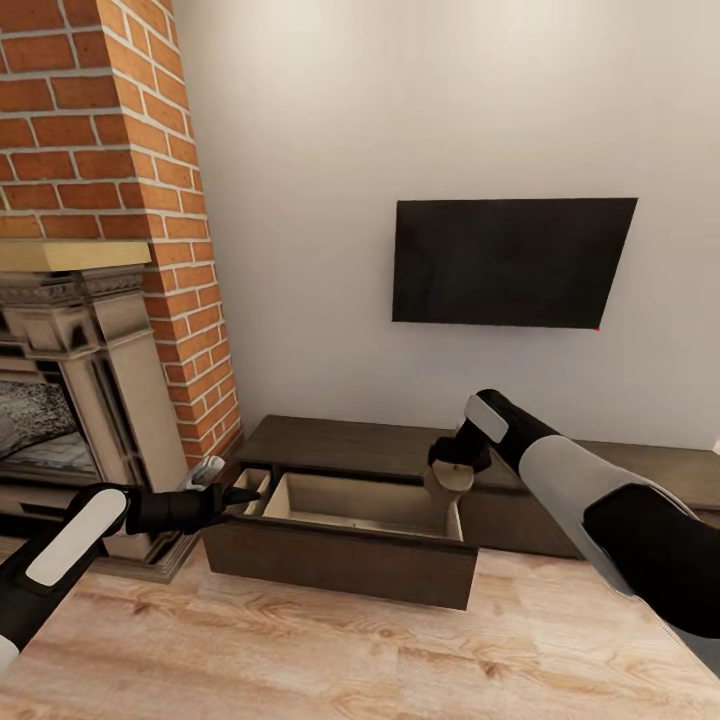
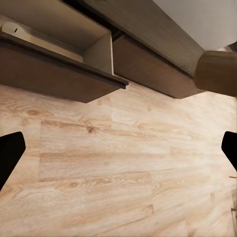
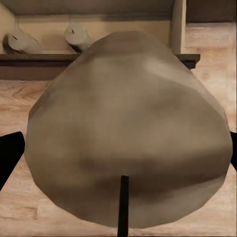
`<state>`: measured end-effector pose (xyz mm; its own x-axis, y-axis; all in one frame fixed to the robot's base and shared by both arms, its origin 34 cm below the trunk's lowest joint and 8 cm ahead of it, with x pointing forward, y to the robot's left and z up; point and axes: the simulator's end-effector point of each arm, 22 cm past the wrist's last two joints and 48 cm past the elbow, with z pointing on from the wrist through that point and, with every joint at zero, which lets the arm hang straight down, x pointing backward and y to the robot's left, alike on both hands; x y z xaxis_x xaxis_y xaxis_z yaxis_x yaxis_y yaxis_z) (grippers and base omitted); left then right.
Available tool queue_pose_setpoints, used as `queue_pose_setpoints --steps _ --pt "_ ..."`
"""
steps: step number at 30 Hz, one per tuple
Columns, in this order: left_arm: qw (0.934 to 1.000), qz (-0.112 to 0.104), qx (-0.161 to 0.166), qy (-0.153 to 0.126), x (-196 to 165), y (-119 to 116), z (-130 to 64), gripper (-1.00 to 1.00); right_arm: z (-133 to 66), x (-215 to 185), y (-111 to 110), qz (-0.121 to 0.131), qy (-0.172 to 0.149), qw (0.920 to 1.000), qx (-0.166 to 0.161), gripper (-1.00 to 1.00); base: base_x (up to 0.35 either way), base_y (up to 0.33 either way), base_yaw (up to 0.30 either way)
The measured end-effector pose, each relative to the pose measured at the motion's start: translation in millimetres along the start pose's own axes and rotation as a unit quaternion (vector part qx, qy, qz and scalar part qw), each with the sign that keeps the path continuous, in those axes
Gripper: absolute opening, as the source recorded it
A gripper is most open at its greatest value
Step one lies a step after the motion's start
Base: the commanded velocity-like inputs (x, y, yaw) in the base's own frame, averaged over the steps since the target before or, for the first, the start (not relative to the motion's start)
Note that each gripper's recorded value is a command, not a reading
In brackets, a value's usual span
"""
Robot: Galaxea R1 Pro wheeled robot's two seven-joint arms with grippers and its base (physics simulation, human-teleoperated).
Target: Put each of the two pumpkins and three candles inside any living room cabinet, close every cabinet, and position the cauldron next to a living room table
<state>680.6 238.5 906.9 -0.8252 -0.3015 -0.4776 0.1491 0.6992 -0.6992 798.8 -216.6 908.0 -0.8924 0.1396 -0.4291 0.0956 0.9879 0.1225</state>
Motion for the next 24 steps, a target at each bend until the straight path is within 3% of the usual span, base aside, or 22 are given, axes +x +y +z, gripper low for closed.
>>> queue_pose_setpoints --steps 5,12,16,18,20,23,24 --pt "1.0 0.002 -0.003 0.004 2.8 1.1 1.4 1.0 -3.9 4.5 7.9 0.004 0.013 0.9995 0.028 -1.0 0.192 -0.035 0.0" --pt "0.9997 0.011 -0.02 0.006 3.8 9.1 1.0 1.0 -4.0 3.8 8.2 0.004 0.011 0.9993 0.037 -1.0 0.23 -0.125 0.0" --pt "0.9998 0.012 -0.013 0.004 2.3 5.6 -0.1 1.0 -3.8 3.3 8.2 0.005 0.01 0.9993 0.037 -1.0 0.086 -0.033 0.0" --pt "0.9999 0.01 0.006 0.004 1.7 -3.4 -0.7 1.0 -3.7 3.1 7.5 0.005 0.009 0.9992 0.038 -1.0 0.023 -0.009 0.0" --pt "0.9987 0.006 0.049 0.007 3.6 -22.9 -1.3 1.0 -3.7 3.0 8.0 0.005 0.009 0.9993 0.037 -1.0 0.009 -0.003 0.0" --pt "0.9918 0.003 0.126 0.019 11.4 -56.0 -4.9 1.0 -3.6 2.9 8.2 0.005 0.009 0.9993 0.037 -1.0 0.003 -0.001 0.0" --pt "0.9902 0.004 0.138 0.023 14.0 -61.0 -5.4 1.0 -3.6 2.9 8.5 0.005 0.009 0.9993 0.037 -1.0 0.001 0.0 0.0"
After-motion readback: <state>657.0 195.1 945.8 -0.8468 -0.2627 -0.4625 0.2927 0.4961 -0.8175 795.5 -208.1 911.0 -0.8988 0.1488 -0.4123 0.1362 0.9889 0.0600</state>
